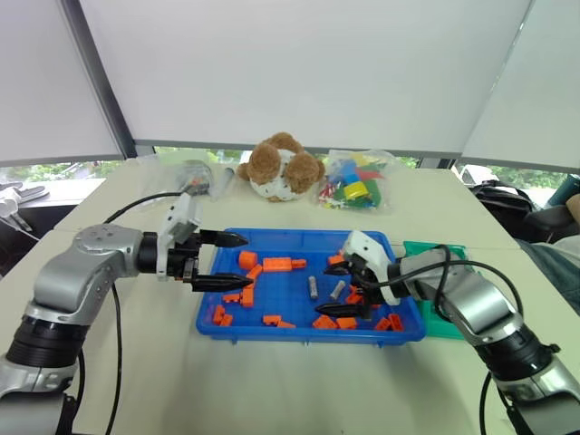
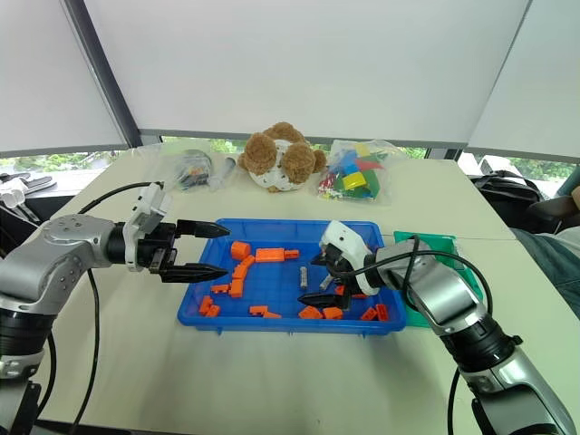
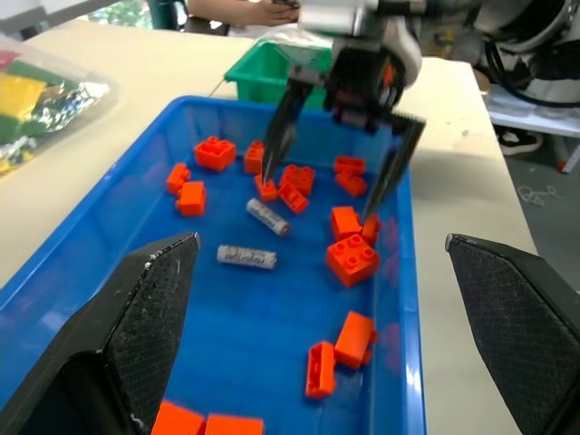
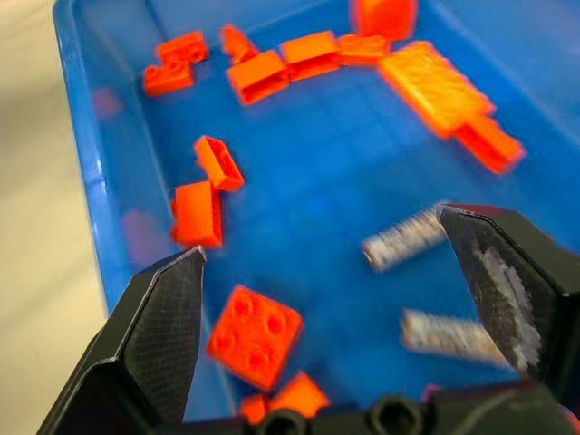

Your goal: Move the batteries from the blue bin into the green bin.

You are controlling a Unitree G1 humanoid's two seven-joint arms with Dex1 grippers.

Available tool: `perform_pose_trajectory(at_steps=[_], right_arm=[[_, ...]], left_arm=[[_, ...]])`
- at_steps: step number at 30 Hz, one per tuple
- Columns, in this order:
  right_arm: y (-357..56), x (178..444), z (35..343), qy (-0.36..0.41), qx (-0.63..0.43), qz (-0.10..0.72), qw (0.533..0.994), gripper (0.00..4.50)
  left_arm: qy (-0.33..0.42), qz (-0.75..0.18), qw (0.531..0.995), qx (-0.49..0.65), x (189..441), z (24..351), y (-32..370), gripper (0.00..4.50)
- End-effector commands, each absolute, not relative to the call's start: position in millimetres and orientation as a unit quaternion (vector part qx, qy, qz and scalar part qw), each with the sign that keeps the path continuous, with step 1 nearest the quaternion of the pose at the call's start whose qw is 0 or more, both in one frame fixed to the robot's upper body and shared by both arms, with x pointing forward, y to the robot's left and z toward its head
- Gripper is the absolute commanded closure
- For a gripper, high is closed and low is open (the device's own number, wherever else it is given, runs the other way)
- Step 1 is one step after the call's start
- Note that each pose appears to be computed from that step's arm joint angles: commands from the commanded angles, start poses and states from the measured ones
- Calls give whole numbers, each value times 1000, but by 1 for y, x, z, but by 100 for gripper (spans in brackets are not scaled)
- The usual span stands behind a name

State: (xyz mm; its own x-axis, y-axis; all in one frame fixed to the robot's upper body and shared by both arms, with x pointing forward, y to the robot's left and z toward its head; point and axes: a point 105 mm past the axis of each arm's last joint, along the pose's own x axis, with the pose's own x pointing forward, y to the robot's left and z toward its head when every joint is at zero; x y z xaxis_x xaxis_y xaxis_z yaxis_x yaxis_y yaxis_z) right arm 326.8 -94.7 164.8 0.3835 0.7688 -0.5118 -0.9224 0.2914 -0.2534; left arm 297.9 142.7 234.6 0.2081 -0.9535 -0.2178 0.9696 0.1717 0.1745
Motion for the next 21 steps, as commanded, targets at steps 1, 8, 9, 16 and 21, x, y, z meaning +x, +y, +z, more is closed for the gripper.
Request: perform_pose_trajectory(at_steps=[1,8,9,16,21], right_arm=[[-87,342,169,126,-291,540,779,2],[-80,372,143,158,-321,559,748,2],[-80,375,140,162,-328,558,745,2],[-82,394,127,181,-338,554,739,2],[-89,398,116,202,-350,553,728,2]], left_arm=[[8,-625,765,155,294,249,145,0],[8,-622,767,158,293,250,145,0],[8,-621,767,159,293,250,146,0],[8,-616,771,160,291,251,147,0],[7,-612,775,160,290,251,147,0]])
